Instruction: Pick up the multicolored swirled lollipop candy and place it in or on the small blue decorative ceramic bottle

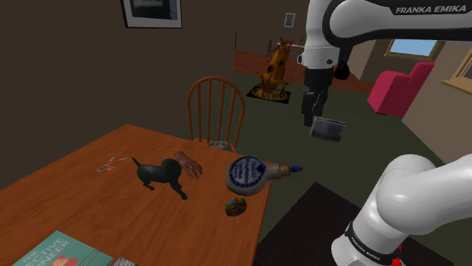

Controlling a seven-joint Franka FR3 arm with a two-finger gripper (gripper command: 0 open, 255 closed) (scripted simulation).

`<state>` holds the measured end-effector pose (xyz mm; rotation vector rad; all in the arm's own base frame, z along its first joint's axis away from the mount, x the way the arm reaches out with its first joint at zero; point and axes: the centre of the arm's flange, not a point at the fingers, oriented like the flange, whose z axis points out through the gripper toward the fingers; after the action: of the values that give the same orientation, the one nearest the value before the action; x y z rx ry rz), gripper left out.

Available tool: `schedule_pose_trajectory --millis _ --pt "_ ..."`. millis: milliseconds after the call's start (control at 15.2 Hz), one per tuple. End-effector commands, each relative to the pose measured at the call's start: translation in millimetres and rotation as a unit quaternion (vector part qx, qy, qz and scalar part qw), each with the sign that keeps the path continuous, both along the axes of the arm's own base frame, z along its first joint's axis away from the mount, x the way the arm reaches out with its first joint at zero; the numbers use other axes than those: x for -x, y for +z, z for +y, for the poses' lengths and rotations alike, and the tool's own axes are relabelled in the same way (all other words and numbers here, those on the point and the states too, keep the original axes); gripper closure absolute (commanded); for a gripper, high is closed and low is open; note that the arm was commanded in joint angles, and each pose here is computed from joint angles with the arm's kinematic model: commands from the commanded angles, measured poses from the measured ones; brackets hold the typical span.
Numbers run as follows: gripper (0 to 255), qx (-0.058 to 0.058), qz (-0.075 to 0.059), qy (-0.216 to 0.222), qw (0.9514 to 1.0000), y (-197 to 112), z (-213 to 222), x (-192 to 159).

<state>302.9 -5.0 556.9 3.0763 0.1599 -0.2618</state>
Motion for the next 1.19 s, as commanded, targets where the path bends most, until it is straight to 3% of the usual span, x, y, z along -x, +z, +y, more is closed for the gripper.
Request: schedule_pose_trajectory --millis 0,528,1122 --pt "0 0.0 0.0 0.0 1.0 0.0 0.0 0.0" --pt "0 -0.005 -0.026 -0.047 0.9985 -68.2 75.6 0.6" --pt "0 -0.01 -0.056 -0.1 0.9933 -143.8 160.9 -11.5"
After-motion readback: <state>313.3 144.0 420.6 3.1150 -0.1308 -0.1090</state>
